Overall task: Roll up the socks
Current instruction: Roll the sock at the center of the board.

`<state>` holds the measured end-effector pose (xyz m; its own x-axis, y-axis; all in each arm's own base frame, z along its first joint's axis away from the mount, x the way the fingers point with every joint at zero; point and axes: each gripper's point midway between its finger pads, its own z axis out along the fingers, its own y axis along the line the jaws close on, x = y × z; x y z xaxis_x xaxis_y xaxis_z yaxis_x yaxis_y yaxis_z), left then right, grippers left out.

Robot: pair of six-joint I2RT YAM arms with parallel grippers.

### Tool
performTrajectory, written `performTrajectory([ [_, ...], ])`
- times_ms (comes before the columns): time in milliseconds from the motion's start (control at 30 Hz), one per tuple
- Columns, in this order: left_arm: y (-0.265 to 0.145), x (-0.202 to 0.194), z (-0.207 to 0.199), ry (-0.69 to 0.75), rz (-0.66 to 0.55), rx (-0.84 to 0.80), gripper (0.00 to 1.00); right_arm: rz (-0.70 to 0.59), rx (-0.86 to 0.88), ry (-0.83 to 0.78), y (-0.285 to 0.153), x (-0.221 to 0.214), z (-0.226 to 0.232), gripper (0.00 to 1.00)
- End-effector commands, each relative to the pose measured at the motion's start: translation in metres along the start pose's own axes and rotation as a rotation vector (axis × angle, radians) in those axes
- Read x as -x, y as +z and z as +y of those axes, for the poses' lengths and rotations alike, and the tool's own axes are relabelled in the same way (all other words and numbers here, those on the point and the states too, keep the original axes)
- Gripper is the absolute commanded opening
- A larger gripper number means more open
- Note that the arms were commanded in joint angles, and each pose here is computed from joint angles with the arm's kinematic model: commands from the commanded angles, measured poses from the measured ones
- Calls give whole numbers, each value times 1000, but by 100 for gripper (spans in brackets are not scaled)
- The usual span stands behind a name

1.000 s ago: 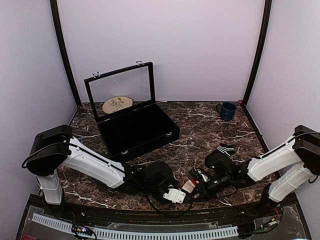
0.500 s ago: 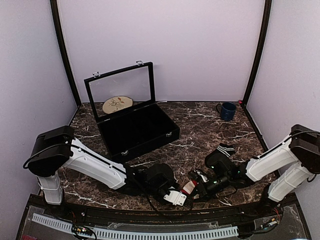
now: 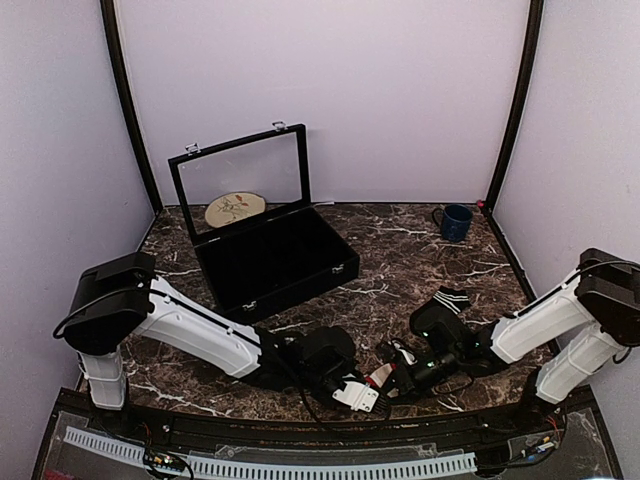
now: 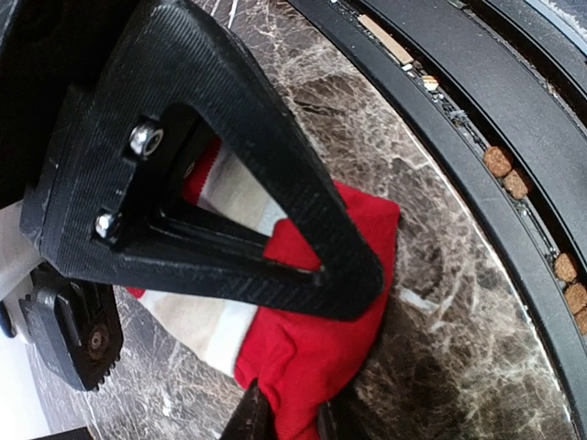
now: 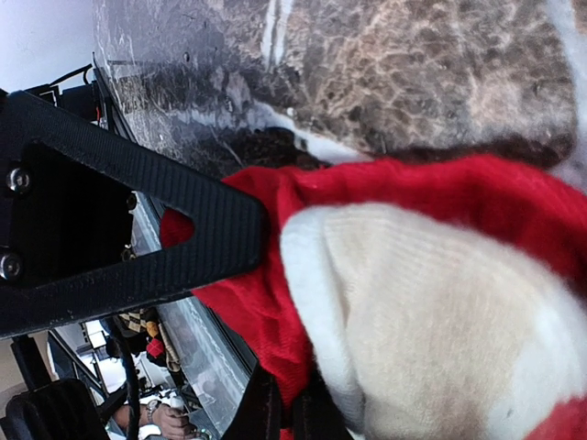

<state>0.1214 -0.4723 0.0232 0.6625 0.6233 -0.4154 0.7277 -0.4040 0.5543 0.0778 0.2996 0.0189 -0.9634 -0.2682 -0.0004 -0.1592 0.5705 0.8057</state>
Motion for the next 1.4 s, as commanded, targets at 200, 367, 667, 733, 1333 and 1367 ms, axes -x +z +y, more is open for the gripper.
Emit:
performTrajectory([
  [200, 7, -32, -62, -34, 129, -264, 7, -5, -52, -15, -5, 2, -8, 5],
  [367, 5, -31, -71, -62, 136, -328, 5, -4, -107, -41, -7, 6, -12, 14],
  [667, -9, -28, -81, -208, 172, -510, 4, -37, -223, -112, -18, 22, -14, 24],
  [733, -13, -26, -79, -251, 178, -535, 4, -54, -245, -123, -22, 25, -16, 25],
  [1333, -43, -1, -60, -652, 190, -843, 3, -230, -385, -238, -63, 40, -20, 31],
  [1367, -42, -2, -59, -664, 194, -851, 3, -237, -397, -246, -65, 39, -22, 31],
])
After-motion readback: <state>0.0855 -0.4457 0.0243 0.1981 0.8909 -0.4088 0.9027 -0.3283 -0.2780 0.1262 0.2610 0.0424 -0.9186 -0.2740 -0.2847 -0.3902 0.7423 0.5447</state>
